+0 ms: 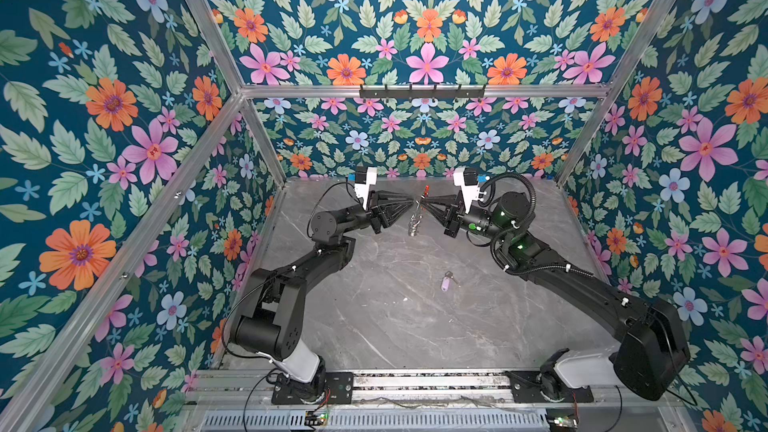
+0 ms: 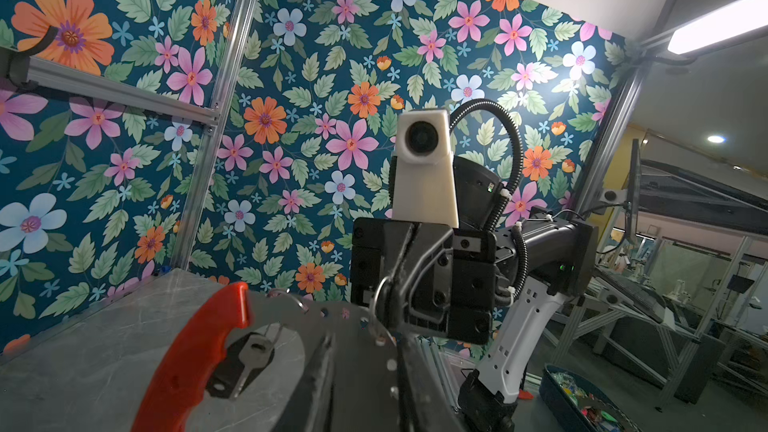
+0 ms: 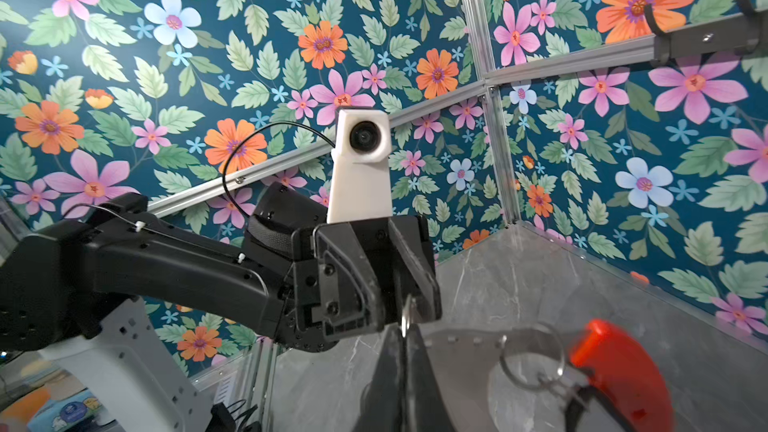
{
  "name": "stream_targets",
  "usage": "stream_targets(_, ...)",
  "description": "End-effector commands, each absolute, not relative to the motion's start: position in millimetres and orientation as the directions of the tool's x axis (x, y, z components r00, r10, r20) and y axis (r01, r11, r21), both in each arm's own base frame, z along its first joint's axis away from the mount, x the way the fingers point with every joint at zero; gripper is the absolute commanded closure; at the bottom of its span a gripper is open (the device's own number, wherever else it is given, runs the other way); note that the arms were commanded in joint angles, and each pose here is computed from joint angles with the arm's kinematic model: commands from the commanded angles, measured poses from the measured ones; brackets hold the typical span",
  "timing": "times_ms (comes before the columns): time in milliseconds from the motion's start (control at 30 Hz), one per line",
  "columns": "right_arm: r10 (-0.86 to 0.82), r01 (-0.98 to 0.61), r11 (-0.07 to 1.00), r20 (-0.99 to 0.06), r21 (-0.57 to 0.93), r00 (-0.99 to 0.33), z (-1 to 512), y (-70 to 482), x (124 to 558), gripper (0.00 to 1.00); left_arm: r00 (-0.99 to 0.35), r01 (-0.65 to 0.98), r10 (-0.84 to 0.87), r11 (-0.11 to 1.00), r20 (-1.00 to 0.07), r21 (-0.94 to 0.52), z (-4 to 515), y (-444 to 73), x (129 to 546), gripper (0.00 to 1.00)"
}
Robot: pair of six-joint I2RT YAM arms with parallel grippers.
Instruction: Put the keys on the keyring
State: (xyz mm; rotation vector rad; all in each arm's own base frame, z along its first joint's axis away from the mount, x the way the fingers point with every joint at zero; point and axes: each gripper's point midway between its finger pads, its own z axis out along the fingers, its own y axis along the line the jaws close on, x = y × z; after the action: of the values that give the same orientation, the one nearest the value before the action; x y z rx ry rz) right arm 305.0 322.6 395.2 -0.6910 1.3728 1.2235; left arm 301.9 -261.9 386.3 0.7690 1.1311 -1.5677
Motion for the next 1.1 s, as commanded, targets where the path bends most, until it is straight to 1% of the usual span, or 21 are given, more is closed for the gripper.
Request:
stream_targets(0, 0.271, -0.943, 0.22, -0.944, 0.249, -0.187, 416, 324, 293, 1.0, -0.239, 0.97, -0.361, -0.06, -0.902, -0.234, 392, -261, 295, 0.73)
stream_targets(200, 0.255, -0.945, 0.2, -0.945, 0.26, -0.206, 412, 327, 291, 1.0, -0.238, 0.97, -0.367, -0.054, -0.899, -0.235, 393, -260, 297, 0.73)
stream_targets(433, 0.258, -0.945, 0.196, -0.943, 0.263, -0.209, 412, 328, 292, 1.0, -0.242, 0.97, -0.379, -0.074, -0.893, -0.232, 397, -258, 293, 0.71)
stream_targets(600, 0.273, -0.937, 0.223, -0.94, 0.267, -0.203, 413, 323, 299, 1.0, -0.248, 0.969, -0.376, -0.079, -0.893, -0.236, 396, -258, 291, 0.67)
stream_targets(800, 0.302, -0.93, 0.242, -0.932, 0.278, -0.2, 417, 312, 304, 1.0, -0.246, 0.969, -0.382, -0.073, -0.891, -0.236, 397, -256, 291, 0.66)
stream_targets(900, 0.296, -0.934, 0.217, -0.931, 0.283, -0.214, 418, 315, 302, 1.0, -0.25, 0.968, -0.388, -0.074, -0.887, -0.241, 397, -256, 293, 0.66)
stream_targets(1067, 0.293, -0.94, 0.173, -0.927, 0.294, -0.236, 418, 320, 300, 1.0, -0.256, 0.966, -0.39, -0.081, -0.885, -0.244, 398, -257, 295, 0.69)
